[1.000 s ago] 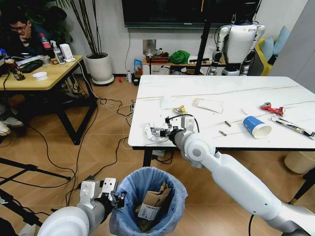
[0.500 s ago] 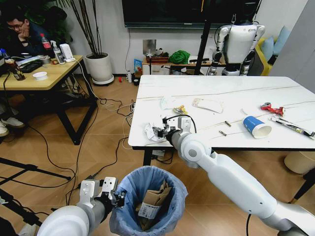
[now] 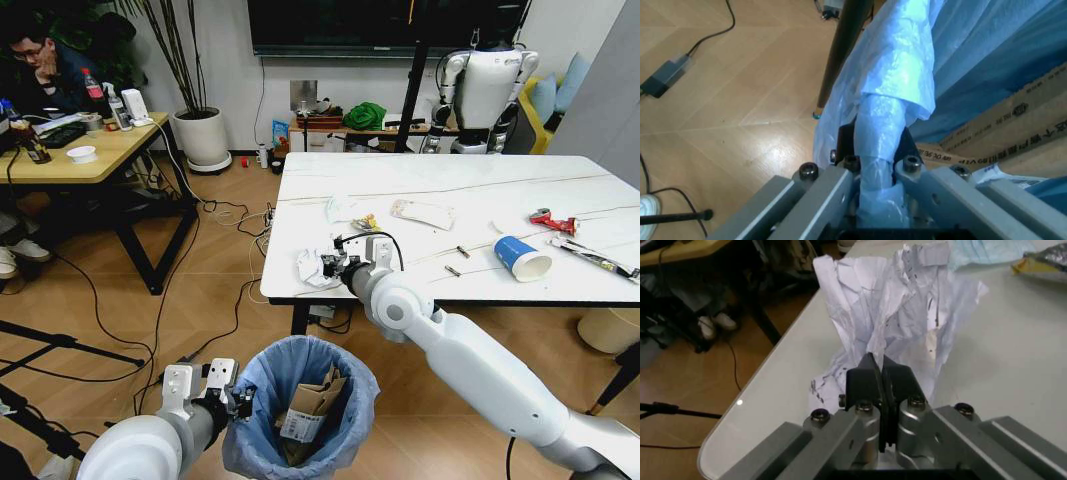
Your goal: Pick up the trash bin and place the trash from the table into it.
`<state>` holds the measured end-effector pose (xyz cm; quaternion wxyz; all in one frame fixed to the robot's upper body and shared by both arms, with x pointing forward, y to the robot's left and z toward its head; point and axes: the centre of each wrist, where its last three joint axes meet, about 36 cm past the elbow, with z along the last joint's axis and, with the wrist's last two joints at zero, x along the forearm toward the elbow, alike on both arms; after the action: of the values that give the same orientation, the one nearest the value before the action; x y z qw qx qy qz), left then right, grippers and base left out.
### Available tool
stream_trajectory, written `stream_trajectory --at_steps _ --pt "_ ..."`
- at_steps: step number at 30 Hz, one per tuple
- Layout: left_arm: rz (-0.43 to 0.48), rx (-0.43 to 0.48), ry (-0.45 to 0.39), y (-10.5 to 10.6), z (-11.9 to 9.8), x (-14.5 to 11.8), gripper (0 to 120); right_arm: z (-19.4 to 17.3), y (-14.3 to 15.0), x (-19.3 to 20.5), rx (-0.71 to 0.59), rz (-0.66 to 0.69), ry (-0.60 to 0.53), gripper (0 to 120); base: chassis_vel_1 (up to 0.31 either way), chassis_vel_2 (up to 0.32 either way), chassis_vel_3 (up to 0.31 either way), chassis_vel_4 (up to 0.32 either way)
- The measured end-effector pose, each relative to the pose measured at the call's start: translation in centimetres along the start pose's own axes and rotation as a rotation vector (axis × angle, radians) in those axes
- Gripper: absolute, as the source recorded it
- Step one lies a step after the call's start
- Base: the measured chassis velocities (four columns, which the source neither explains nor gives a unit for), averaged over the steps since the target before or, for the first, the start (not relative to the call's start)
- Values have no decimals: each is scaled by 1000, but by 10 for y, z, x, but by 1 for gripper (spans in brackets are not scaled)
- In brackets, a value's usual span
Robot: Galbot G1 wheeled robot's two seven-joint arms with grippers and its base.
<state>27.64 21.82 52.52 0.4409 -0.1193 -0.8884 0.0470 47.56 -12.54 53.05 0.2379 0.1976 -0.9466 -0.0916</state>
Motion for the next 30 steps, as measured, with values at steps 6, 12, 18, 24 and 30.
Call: stream_trajectory --at_steps 6,12,18,24,30 --pt "-7 6 -3 2 -2 -3 0 -20 -22 50 3 -196 -124 0 0 0 0 0" --pt "-9 10 0 4 -3 -4 0 -21 -36 89 13 -339 -169 0 0 0 0 0" --pt "-13 21 0 6 -5 -6 0 -12 -35 127 33 -515 -162 0 0 0 0 0" --pt "-15 29 4 8 -7 -5 0 2 -34 155 69 -633 -123 0 0 0 0 0" --pt "-10 35 7 6 -7 -6 0 21 -30 170 111 -639 -82 0 0 0 0 0"
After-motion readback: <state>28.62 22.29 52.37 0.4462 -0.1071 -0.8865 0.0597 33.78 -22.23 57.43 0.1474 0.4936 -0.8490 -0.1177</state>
